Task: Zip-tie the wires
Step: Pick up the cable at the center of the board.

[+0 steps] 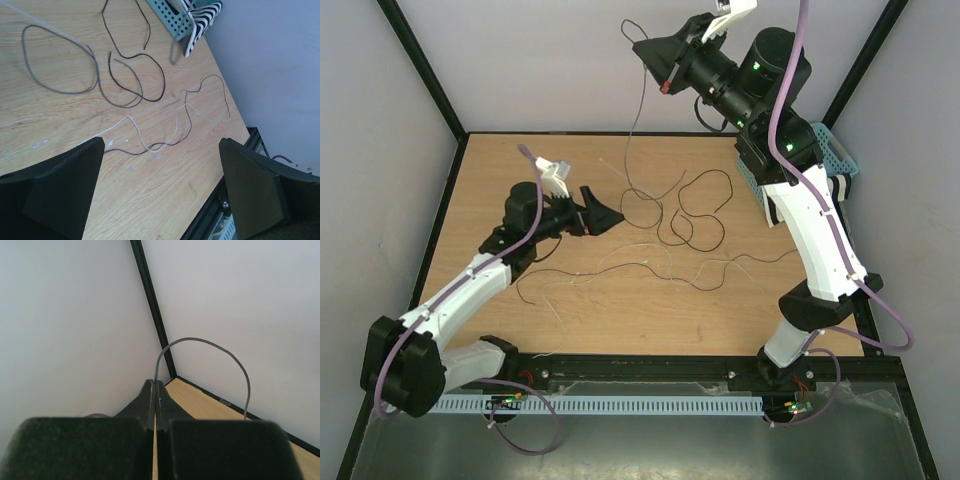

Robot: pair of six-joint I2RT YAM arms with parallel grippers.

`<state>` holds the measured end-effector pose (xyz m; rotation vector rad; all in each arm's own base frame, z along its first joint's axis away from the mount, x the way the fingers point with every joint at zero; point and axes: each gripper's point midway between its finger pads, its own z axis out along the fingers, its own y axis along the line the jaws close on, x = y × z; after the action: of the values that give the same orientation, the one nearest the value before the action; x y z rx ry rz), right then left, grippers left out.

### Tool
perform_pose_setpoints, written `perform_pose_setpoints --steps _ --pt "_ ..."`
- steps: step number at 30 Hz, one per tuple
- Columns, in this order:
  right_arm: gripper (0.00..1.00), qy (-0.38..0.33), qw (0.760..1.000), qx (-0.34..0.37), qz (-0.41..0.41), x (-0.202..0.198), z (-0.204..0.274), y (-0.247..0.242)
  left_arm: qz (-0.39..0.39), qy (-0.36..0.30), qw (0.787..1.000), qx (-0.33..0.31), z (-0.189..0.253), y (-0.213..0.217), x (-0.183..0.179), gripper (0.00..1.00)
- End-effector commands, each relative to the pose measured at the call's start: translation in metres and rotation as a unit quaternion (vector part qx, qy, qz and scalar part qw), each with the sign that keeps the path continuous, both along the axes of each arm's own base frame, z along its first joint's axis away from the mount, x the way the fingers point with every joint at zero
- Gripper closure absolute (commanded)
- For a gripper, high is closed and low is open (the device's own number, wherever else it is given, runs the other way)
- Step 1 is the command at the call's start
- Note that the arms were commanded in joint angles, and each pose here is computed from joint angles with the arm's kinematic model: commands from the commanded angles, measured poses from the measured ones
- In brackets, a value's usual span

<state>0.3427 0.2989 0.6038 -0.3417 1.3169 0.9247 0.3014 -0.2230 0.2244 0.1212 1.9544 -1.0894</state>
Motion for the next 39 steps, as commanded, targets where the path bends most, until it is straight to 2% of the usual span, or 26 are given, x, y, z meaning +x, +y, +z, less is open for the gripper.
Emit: perform_pose_setpoints --steps 1,8,18,23,24,27,31,34,37,39 --pt "1.0 -0.034 0.999 0.032 0.019 -0.024 0.03 -0.01 -0.002 -0.044 0.999 -0.027 0.028 -0.024 0.016 0.01" --pt "1.0 -0.036 0.998 0.039 0.04 -0.034 0.034 -0.008 0.024 -0.049 0.998 -0.004 0.012 -0.049 0.042 0.01" --pt "1.0 -0.051 0.996 0.063 0.035 -0.052 0.041 -0.024 0.053 -0.056 0.996 -0.045 -0.008 -0.077 0.096 0.01" --pt "1.0 -0.048 0.996 0.068 0.022 -0.057 0.039 -0.033 0.06 -0.105 0.988 -0.097 0.007 -0.084 0.111 0.12" --pt "1.0 -0.047 0.996 0.067 0.02 -0.056 0.036 -0.034 0.057 -0.112 0.986 -0.109 0.011 -0.087 0.112 0.15" --pt "1.0 -0.042 0.996 0.071 0.022 -0.058 0.031 -0.035 0.039 -0.123 0.984 -0.124 0.018 -0.096 0.114 0.32" --pt "1.0 -0.036 0.997 0.071 0.015 -0.056 0.026 -0.036 0.02 -0.117 0.985 -0.123 0.01 -0.104 0.112 0.68" --pt "1.0 -0.034 0.997 0.055 -0.034 -0.048 0.021 -0.052 0.018 -0.118 0.987 -0.112 0.003 -0.097 0.105 0.83" --pt "1.0 -0.014 0.996 0.037 -0.084 -0.035 0.007 -0.071 0.015 -0.124 0.988 -0.091 -0.003 -0.083 0.096 0.93" --pt "1.0 0.003 0.994 0.025 -0.105 -0.025 -0.005 -0.083 0.008 -0.103 0.992 -0.072 -0.011 -0.07 0.089 1.0"
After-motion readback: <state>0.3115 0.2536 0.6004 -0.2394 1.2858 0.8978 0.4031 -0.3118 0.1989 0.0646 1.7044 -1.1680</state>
